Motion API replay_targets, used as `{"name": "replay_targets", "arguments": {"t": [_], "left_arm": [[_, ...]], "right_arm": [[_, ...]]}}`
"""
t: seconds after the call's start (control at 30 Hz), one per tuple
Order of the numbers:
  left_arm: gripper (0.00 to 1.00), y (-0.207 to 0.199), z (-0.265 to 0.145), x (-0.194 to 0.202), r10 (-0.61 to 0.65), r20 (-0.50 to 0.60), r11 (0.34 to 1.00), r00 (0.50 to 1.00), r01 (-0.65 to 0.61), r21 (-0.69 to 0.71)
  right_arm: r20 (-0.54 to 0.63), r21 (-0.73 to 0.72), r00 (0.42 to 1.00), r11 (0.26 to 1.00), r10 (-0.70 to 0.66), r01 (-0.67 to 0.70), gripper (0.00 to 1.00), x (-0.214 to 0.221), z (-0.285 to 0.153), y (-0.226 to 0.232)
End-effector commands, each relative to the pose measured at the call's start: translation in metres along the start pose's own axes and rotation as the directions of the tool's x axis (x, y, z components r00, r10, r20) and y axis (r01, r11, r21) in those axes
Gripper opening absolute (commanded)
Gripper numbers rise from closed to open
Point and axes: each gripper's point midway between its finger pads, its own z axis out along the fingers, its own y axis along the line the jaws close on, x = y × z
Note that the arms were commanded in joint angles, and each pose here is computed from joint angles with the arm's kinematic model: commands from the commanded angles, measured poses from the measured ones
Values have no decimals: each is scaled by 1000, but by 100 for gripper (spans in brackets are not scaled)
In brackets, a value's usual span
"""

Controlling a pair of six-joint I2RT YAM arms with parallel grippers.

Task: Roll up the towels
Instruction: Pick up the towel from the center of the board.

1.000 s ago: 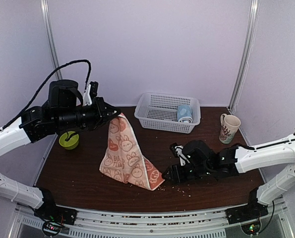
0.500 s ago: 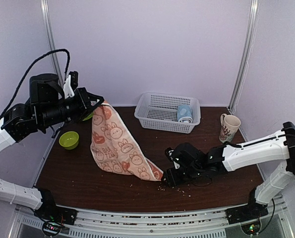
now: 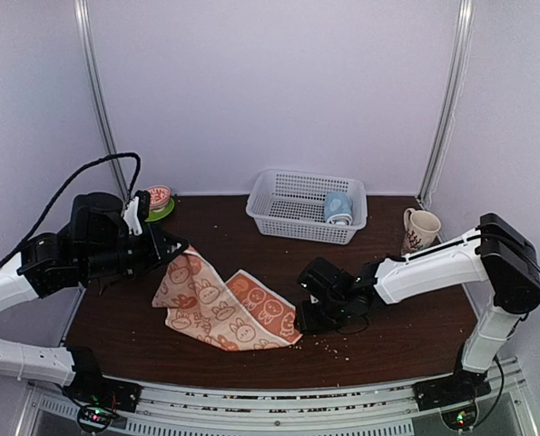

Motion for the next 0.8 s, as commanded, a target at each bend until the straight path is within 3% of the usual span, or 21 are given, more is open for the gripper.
{"name": "replay_targets", "arguments": {"t": [0.0, 0.2, 0.37, 0.5, 0.67, 0.77], "left_arm": [[0, -10, -19, -8, -45, 46, 995, 998, 40, 89], [0, -4, -28, -9, -22, 66, 996, 998, 16, 87], [0, -3, -28, -5, -6, 52, 996, 999, 1, 93], [0, -3, -30, -4, 2, 47, 995, 999, -7, 101], [0, 1, -34, -2, 6, 47, 995, 999, -11, 98], [0, 6, -36, -1, 8, 56, 996, 998, -13, 92]], "right_arm": [[-58, 108, 998, 994, 15, -9, 54, 11, 7, -21], [-72, 191, 997, 981, 42, -27, 56, 7, 15, -42], [-137, 209, 991, 978, 6, 23, 37, 15, 24, -43], [-214, 199, 976, 976, -41, 85, 28, 24, 22, -40], [-249, 196, 967, 975, -51, 102, 0, 33, 15, -44], [-200, 178, 979, 982, -30, 66, 0, 21, 2, -43]]}}
